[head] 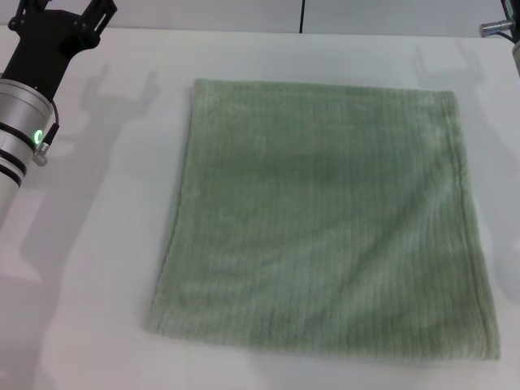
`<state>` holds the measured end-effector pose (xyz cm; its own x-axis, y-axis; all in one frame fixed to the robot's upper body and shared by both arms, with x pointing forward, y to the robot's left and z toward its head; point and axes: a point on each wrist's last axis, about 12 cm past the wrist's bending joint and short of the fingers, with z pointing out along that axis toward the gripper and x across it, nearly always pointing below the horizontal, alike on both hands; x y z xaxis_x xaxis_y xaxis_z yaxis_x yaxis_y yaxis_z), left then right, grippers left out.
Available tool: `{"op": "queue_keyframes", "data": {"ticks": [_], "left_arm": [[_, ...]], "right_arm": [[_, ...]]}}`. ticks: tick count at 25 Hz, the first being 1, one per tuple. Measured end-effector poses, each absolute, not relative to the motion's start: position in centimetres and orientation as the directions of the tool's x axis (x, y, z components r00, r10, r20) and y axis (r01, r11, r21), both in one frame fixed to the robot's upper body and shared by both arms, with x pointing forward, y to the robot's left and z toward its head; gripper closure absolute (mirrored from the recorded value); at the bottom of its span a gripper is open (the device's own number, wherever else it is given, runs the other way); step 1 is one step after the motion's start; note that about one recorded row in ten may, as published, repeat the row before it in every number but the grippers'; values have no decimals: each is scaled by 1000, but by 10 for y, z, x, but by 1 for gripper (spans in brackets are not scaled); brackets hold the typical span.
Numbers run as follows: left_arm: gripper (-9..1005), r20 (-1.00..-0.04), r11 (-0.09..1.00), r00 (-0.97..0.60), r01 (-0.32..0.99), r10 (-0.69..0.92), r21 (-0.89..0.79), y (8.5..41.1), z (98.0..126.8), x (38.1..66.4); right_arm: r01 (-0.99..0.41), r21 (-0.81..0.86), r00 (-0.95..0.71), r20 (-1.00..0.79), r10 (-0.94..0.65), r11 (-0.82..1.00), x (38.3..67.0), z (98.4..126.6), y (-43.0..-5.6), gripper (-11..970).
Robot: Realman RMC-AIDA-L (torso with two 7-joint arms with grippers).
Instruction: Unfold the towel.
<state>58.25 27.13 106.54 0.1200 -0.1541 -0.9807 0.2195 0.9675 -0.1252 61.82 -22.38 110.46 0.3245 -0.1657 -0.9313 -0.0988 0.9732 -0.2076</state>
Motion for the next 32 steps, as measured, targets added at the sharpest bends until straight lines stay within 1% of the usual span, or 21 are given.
{"op": "queue_keyframes", "data": {"ticks": [32], "left_arm": [[137, -984, 970, 104, 212, -142, -118, 270, 1065, 587]], "right_arm": [[-97, -207, 324, -931, -165, 974, 623, 1108, -223, 244]]}}
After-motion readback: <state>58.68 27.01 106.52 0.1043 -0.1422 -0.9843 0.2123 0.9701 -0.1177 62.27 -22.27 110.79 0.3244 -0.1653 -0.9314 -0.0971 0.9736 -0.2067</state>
